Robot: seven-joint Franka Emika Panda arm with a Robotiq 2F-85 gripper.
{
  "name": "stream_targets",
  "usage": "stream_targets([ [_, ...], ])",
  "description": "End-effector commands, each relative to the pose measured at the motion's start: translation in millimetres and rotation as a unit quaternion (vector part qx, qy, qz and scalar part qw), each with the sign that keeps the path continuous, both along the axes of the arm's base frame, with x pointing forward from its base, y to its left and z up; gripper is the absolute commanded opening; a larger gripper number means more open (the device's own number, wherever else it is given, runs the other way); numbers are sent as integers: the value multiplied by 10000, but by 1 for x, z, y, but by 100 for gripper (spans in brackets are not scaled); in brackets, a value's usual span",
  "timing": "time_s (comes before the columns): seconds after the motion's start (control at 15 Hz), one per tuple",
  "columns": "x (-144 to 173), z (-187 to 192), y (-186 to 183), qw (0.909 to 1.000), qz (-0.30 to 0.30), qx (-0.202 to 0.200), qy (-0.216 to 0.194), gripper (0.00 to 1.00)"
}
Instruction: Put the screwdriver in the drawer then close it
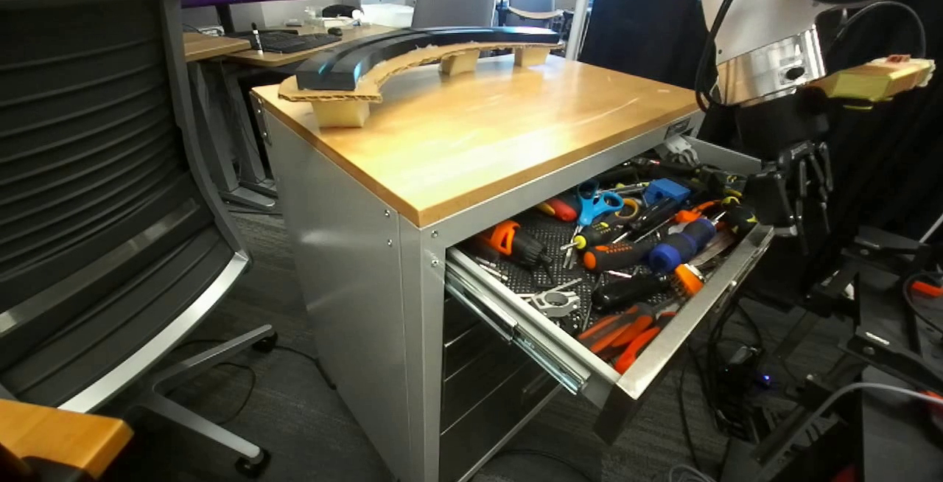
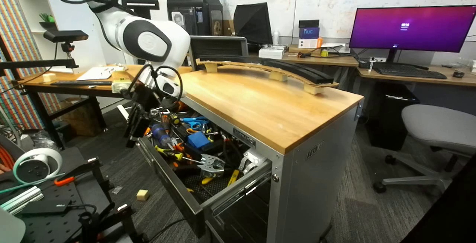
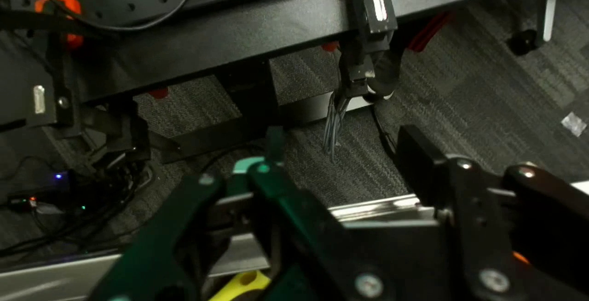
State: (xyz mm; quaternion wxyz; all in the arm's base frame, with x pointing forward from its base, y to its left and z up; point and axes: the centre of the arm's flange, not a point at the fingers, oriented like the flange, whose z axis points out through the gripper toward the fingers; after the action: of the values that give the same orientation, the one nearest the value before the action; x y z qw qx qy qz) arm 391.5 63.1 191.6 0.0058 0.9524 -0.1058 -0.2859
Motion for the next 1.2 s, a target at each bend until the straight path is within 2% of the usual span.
stream_targets([
  [0.0,37,-19,3,9965,-585,-529,-274,33],
  [0.27,67,-8,24,9893,-411,-1152,-790,6],
  [0.47,92,4,48,9788,-93,-1553,-1332,0],
  [0.53,101,3,56,9741,69,-1697,-1490,5],
  [0.6,108,1,61,9689,235,-1826,-1652,6],
  [0.93,135,-12,77,9344,1171,-2576,-2165,5],
  [1.13,146,-11,86,9046,1558,-2958,-2645,6],
])
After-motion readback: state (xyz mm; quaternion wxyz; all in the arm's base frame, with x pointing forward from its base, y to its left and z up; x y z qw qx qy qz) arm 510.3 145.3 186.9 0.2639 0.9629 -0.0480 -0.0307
